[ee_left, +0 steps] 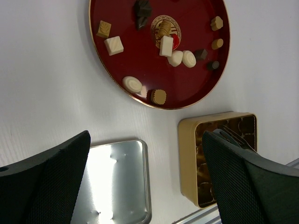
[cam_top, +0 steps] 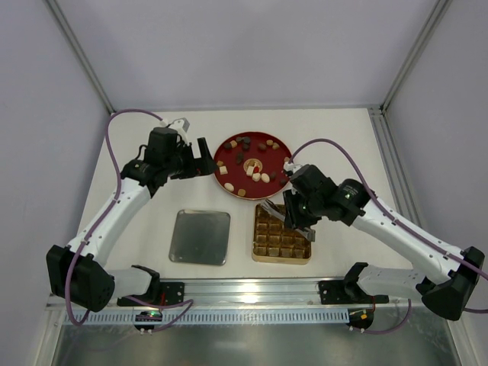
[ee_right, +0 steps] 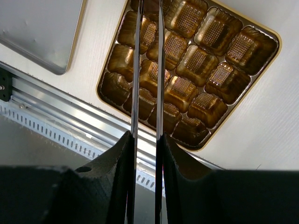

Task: Pack the chocolate

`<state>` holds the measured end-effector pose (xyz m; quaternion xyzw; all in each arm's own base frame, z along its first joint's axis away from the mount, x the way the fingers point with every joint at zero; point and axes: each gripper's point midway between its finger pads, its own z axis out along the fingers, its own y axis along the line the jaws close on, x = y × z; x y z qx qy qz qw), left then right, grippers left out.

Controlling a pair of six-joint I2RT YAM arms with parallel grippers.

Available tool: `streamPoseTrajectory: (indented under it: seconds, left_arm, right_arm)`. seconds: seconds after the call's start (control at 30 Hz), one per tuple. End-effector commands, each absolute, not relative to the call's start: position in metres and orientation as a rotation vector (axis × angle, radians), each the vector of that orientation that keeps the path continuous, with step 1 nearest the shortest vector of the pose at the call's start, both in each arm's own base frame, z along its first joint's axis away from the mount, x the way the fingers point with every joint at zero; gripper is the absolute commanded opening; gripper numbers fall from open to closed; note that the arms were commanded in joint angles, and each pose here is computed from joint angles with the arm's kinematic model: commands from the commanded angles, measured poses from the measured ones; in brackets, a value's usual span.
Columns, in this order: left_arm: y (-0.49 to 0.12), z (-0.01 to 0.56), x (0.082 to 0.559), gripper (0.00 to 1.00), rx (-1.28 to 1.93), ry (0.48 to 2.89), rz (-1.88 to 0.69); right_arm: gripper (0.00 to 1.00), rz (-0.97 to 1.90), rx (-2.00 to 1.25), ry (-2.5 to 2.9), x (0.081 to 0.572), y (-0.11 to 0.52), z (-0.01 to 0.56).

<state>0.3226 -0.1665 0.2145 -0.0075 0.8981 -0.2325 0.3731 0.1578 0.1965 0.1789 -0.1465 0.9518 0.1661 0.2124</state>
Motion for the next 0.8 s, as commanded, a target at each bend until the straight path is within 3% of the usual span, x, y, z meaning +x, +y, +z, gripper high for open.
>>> streamPoseTrajectory:
  seconds: [0.0, 0.77]
  left_arm:
    - [-0.169, 0.220, 0.328, 1.00, -0.005, 2.269, -0.612]
    - [-0.170, 0.218, 0.328, 1.00, -0.005, 2.276, -0.619]
  right_arm:
    - [0.22, 0.484, -0.370, 2.586, 0.163, 0.201, 0.188]
    - [0.25, 0.455, -0.400, 2.613, 0.161, 0.209, 0.172]
